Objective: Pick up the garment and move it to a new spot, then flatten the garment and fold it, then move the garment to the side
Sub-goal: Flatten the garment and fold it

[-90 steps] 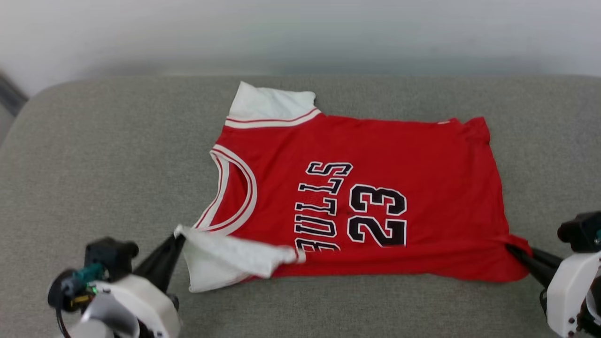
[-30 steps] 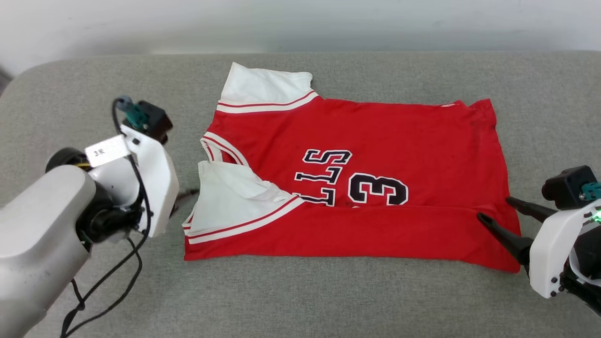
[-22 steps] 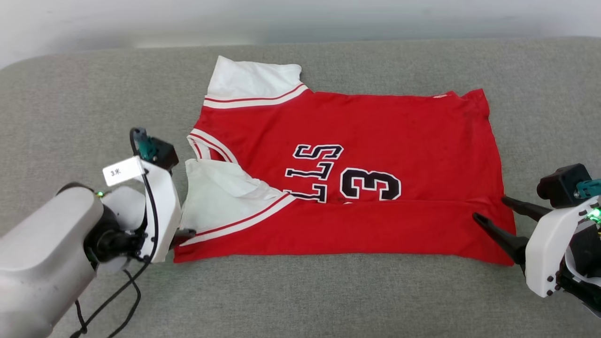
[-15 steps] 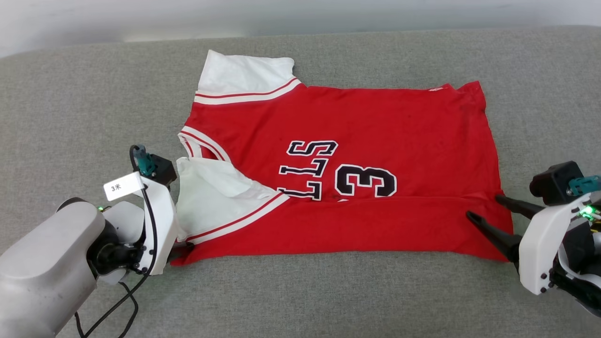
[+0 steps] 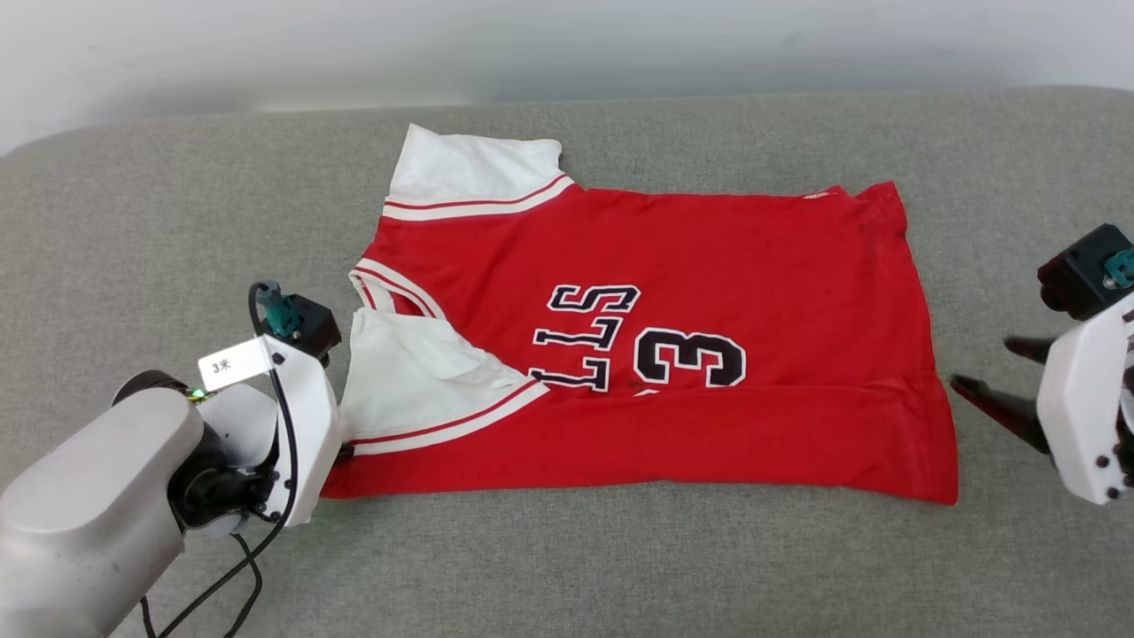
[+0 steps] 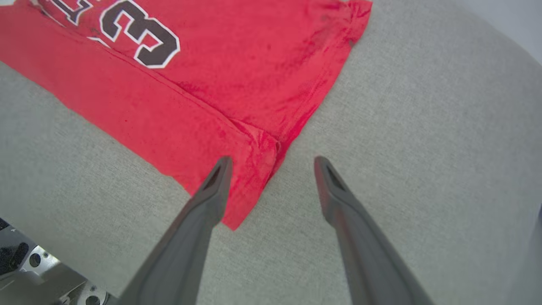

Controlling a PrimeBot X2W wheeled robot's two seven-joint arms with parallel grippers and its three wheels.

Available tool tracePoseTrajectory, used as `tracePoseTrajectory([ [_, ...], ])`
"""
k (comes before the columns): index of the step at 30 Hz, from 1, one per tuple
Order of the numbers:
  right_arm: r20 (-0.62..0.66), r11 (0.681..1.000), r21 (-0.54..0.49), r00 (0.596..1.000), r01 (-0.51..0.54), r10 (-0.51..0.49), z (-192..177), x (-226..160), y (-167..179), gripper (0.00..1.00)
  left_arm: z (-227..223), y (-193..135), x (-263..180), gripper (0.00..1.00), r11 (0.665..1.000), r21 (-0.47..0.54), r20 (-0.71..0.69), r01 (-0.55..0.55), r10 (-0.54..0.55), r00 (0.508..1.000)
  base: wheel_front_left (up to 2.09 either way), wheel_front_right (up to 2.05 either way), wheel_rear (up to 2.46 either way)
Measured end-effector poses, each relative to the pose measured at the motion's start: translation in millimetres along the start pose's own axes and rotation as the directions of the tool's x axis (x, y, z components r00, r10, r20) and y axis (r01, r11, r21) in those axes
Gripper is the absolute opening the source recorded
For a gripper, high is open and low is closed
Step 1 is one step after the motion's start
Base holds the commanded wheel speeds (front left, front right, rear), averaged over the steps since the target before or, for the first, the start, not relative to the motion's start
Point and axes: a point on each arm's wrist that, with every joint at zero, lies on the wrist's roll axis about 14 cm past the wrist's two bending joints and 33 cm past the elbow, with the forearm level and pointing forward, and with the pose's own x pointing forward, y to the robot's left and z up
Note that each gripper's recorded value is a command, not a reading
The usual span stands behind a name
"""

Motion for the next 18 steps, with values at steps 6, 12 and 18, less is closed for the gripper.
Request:
tracePoseTrajectory([
  [6,-0.313,0.999,0.043,0.949,-0.029,0.041,-43.7,3.7,0.4,1.00,9.5,-4.4,-5.3,0.00,0.999,0.040,0.043,0.010,-0.012,0.999,0.00,0.00,0.00],
  [12,-0.404,0.989,0.133,0.907,-0.068,0.116,-75.5,35.2,19.2,1.00,12.4,-6.6,4.2,0.00,0.998,0.053,0.042,0.025,-0.027,0.999,0.00,0.00,0.00],
  [18,-0.459,0.978,0.190,0.872,-0.088,0.167,-105.8,58.2,36.1,1.00,10.0,-3.8,13.8,0.00,0.999,0.046,0.031,0.030,-0.032,0.999,0.00,0.00,0.00],
])
